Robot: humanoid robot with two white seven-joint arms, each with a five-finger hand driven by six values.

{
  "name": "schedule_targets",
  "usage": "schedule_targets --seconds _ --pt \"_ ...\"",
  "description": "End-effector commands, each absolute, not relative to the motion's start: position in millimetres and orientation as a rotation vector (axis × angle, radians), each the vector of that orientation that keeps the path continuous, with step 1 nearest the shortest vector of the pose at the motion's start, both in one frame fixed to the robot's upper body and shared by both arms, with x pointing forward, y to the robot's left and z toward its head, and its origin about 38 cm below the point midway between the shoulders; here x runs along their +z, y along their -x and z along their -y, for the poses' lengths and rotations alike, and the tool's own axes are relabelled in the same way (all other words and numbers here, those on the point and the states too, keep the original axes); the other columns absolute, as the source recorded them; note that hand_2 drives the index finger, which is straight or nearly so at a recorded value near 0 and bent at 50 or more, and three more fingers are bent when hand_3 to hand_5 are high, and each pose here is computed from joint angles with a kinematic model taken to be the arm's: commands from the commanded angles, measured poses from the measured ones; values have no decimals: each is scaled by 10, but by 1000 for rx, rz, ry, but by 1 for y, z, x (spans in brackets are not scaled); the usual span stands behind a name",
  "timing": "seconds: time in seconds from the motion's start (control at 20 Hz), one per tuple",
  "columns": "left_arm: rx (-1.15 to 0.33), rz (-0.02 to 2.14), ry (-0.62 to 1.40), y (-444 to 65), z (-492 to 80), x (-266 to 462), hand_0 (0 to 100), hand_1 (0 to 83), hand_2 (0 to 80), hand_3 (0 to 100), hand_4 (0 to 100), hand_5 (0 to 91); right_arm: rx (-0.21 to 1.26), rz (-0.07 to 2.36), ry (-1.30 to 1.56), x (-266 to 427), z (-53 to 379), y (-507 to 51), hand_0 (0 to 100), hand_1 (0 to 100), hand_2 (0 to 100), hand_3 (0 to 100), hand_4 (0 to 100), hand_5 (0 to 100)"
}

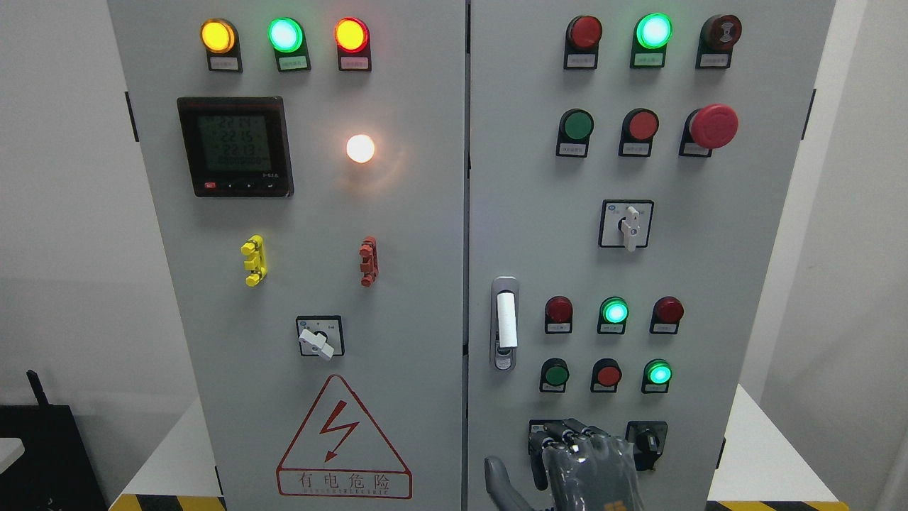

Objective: Release door handle
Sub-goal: 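Raise the open right hand up toward the silver door handle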

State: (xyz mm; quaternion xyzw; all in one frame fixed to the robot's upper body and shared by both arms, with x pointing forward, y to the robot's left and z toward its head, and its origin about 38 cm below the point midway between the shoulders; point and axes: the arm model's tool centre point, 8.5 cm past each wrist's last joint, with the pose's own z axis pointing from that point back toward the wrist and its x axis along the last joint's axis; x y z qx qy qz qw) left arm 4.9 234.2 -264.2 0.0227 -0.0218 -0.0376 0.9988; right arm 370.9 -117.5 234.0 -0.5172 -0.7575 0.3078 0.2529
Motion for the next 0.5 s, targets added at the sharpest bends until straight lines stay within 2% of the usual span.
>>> schedule_targets --seconds 0.0,0.45 --pt "-74 43 -45 -4 -234 -264 120 389 0 0 0 0 881 2008 1553 241 116 -361 349 0 968 1000 979 977" --pt "-74 43 -45 -4 -234 -264 120 389 0 0 0 0 841 1972 1574 241 119 -361 381 0 950 1000 977 977"
